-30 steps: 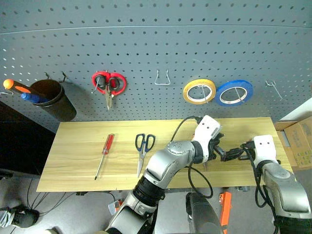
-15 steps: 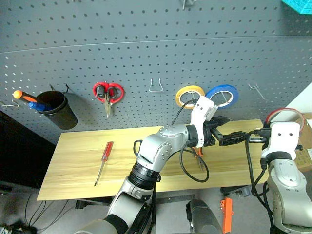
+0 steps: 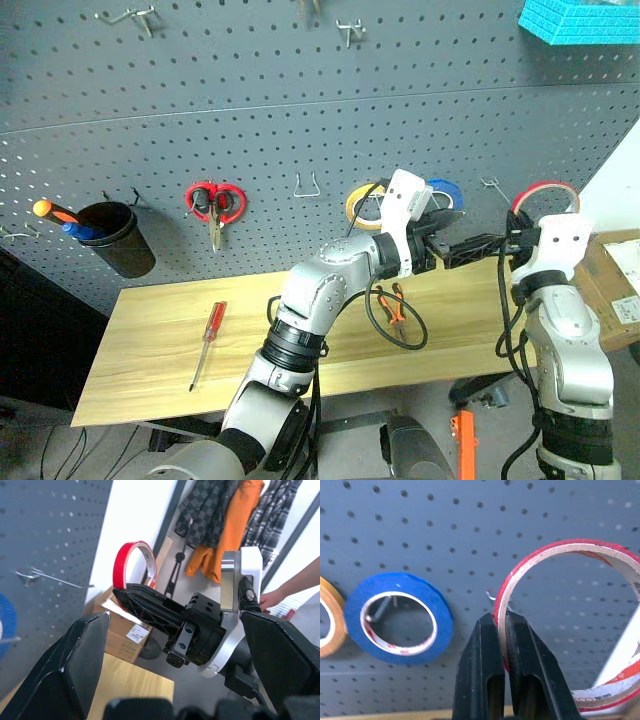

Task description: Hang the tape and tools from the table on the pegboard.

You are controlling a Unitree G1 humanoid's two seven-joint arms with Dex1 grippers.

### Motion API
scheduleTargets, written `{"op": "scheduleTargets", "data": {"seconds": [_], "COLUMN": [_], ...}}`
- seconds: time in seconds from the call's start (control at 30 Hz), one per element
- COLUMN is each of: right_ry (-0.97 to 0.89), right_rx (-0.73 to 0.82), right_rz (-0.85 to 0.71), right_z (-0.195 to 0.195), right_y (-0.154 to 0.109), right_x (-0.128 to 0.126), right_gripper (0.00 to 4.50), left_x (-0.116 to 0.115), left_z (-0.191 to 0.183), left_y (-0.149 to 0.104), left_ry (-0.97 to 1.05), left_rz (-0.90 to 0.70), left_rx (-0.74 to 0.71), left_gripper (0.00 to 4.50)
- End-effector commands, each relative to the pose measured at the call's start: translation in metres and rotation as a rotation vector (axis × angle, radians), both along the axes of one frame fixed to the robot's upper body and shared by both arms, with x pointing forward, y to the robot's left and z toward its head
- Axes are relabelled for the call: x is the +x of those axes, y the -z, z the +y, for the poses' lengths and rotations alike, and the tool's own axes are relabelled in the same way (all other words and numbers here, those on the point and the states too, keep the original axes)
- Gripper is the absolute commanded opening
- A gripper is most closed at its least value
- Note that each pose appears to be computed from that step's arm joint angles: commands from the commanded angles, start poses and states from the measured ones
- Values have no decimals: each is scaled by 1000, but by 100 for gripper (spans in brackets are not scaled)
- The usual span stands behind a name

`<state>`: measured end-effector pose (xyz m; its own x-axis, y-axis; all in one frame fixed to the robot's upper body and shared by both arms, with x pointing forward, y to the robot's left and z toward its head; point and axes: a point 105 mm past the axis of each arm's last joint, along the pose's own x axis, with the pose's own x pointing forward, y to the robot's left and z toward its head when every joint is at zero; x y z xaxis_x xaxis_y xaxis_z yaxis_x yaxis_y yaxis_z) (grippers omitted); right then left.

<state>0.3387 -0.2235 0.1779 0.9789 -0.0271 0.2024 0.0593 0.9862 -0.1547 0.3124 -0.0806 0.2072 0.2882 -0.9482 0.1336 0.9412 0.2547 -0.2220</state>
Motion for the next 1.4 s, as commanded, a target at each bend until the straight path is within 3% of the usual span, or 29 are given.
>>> {"op": "scheduleTargets", "data": {"seconds": [0.03, 1.0, 1.1, 1.4], "right_ry": [-28, -15, 33, 51], "right_rx": [25, 20, 21, 4], "right_rz": [-30, 79, 95, 118], "right_z": [-2, -30, -40, -42], "right_y": [-7, 15, 19, 26], "right_x": [10, 39, 41, 39], "right_gripper": [5, 5, 64, 375], "left_x": [-12, -7, -5, -6], "left_z": [-17, -23, -22, -24], "left_y": [-24, -14, -14, -14], "left_ry": [54, -42, -54, -60], "left_rz": [-72, -22, -21, -15], "left_rx": [-53, -44, -46, -47], "left_gripper": [450, 450, 450, 450]}}
